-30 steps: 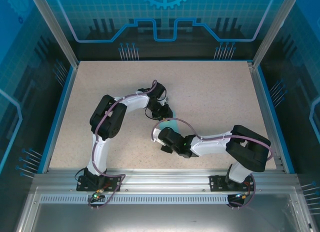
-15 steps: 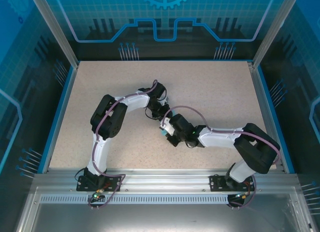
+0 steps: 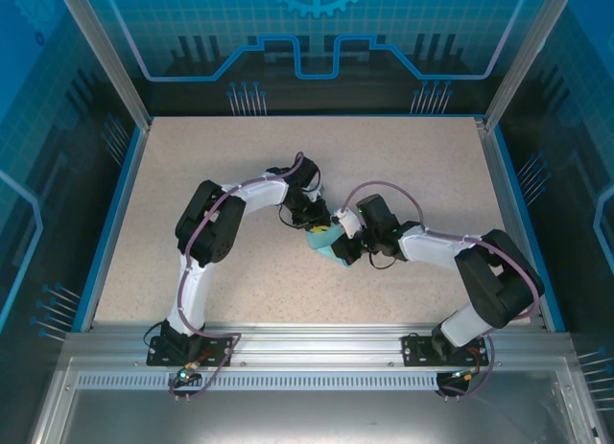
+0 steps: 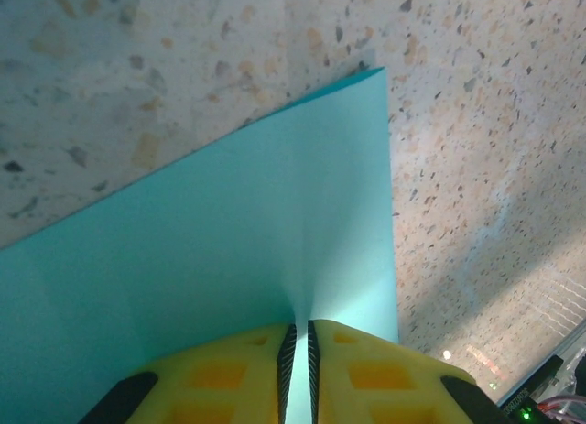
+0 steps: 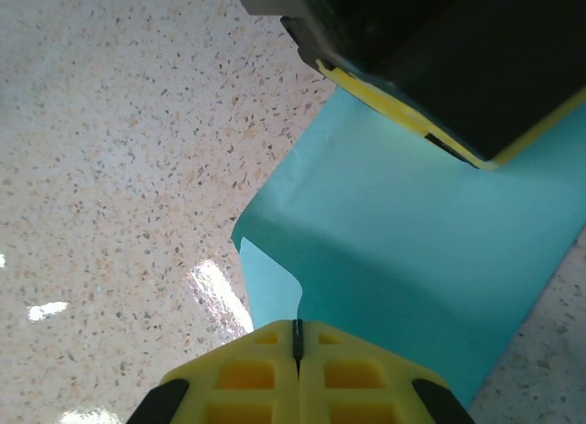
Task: Fold a paper plane with a square sheet of paper (fold left side to right side)
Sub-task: Third fold the triangle at the center of the table.
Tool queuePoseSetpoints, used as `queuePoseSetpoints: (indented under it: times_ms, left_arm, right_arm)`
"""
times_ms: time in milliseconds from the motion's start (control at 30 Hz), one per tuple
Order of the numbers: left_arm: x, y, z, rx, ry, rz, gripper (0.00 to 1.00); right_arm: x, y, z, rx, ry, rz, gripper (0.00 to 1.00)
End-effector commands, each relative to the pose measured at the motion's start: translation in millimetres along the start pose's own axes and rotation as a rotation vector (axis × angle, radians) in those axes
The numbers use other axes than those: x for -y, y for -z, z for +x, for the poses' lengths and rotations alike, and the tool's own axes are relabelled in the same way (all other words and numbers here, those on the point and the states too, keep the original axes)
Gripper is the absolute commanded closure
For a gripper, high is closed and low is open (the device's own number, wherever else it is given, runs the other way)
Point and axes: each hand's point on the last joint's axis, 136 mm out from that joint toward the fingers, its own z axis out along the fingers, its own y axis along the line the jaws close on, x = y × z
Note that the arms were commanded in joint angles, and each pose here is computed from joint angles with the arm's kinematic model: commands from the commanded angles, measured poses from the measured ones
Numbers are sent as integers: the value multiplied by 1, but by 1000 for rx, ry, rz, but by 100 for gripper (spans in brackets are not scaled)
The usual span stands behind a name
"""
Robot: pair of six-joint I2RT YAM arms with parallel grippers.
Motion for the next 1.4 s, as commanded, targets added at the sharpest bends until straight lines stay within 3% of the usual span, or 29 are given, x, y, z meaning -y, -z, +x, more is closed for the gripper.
queuePoseSetpoints:
  times_ms: [0, 533, 1367]
  left_arm:
    - [-34, -26, 10, -51, 19, -109, 82]
    - [-34, -28, 11, -66, 8, -123, 84]
    - [-34, -30, 13, -72, 4, -135, 86]
  right_arm:
    - [-2, 1, -6, -5, -75, -78, 100]
    - [37, -8, 0, -70, -219, -14, 100]
    - [46, -18, 0, -98, -247, -15, 100]
